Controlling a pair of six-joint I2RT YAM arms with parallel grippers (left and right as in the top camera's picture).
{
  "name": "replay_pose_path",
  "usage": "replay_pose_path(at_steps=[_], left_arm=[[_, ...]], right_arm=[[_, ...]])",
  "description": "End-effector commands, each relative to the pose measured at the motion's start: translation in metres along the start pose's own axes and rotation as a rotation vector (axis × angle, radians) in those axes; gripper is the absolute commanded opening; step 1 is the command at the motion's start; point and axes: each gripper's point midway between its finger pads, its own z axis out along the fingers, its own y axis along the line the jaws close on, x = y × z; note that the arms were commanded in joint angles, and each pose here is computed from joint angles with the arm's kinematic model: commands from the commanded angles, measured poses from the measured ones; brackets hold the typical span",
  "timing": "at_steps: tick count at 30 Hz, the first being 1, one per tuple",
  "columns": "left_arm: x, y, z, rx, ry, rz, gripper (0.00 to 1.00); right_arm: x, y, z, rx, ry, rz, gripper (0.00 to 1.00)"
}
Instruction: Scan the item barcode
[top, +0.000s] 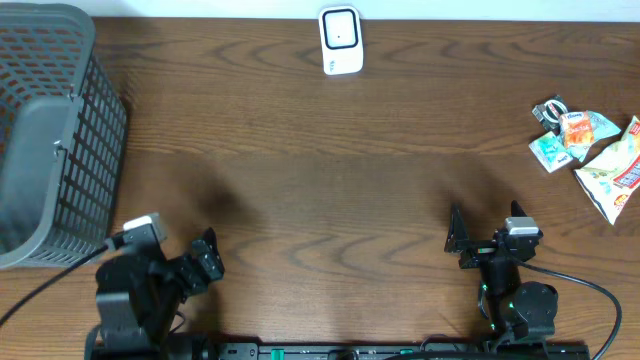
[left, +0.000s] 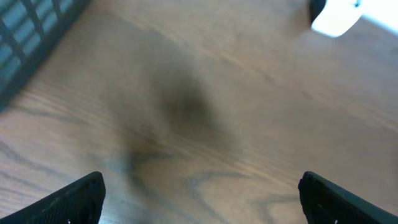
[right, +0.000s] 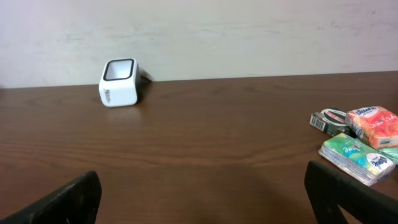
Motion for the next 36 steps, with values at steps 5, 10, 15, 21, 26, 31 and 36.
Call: replay_pose_path(at_steps=[5, 10, 15, 21, 26, 31, 36], left_arm=[[0.016, 0.006, 0.005, 0.007, -0.014, 0.012, 0.98], [0.025, 0.010, 0.010, 0.006, -0.012, 0.012, 0.98], [0.017, 0.007, 0.012, 0.027, -0.069, 0.017, 0.98], [0.013, 0.006, 0.015, 0.040, -0.108, 0.041, 0.98], [0.011, -0.008, 0.018, 0.125, -0.149, 0.141, 0.98], [0.003, -0.014, 0.022, 0.163, -0.226, 0.151, 0.98], [-0.007, -0.017, 0.024, 0.185, -0.301, 0.160, 0.98]], right_arm=[[0.001, -0.001, 0.000, 0.006, -0.001, -0.002, 0.99], [0.001, -0.001, 0.000, 0.006, -0.001, -0.002, 0.99], [0.001, -0.001, 0.000, 0.006, -0.001, -0.002, 0.99], [0.001, -0.001, 0.000, 0.006, -0.001, -0.002, 0.99], [0.001, -0.001, 0.000, 0.006, -0.001, -0.002, 0.99], [0.001, -0.001, 0.000, 0.006, -0.001, -0.002, 0.99], [0.001, -0.001, 0.000, 0.006, -0.001, -0.002, 0.99]])
